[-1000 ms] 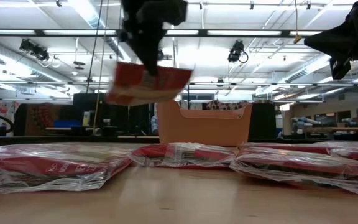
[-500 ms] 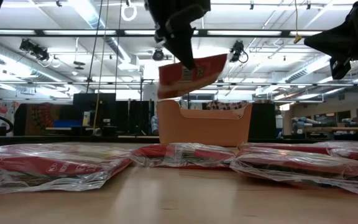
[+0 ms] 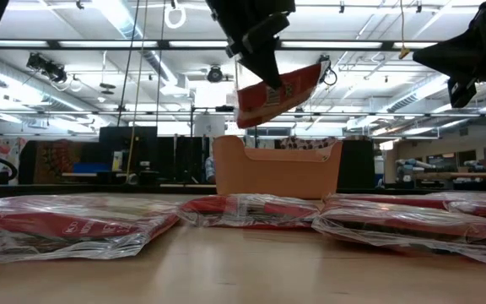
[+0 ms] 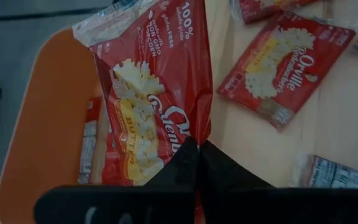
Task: Sort popcorn bags into baskets
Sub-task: Stack the popcorn bag on top of the stacked popcorn bag into the bin
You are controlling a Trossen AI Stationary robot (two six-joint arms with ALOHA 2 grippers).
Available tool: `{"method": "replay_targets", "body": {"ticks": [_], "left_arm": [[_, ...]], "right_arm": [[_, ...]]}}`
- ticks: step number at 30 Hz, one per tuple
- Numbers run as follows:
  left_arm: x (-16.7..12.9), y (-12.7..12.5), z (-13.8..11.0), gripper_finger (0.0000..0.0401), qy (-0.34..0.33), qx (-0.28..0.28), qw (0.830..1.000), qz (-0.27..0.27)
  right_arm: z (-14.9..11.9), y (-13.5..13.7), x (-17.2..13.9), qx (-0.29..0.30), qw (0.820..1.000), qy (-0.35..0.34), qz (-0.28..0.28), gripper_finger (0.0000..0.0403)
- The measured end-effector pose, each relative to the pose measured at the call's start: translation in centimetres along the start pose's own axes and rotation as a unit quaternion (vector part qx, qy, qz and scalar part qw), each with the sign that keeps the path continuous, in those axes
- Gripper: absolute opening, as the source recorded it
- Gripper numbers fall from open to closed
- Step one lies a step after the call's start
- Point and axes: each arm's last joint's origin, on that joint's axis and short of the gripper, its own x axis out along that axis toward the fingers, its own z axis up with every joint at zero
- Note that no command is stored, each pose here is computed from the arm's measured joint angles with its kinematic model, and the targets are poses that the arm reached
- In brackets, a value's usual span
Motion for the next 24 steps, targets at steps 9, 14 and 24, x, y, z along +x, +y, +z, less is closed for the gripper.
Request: {"method": "replay_targets", "body": {"ticks": [9, 14, 24], "left_arm": [[0.6, 1.4, 1.0, 0.0007, -0.044, 0.023, 0.999, 0.015], [1.8, 2.8, 1.3, 0.0007, -0.056, 0.041, 0.997, 0.035], [8.8, 5.6, -0.5, 0.0007, -0.009, 0.089, 0.991, 0.103]], "right_arm": [[0.0, 0.0, 0.0, 0.0, 1.0, 0.0, 0.0, 0.0016], [0.0, 0.0, 0.0, 0.0, 1.0, 0.0, 0.0, 0.0016], [0.0, 0.0, 0.0, 0.0, 1.0, 0.0, 0.0, 0.0016]]}}
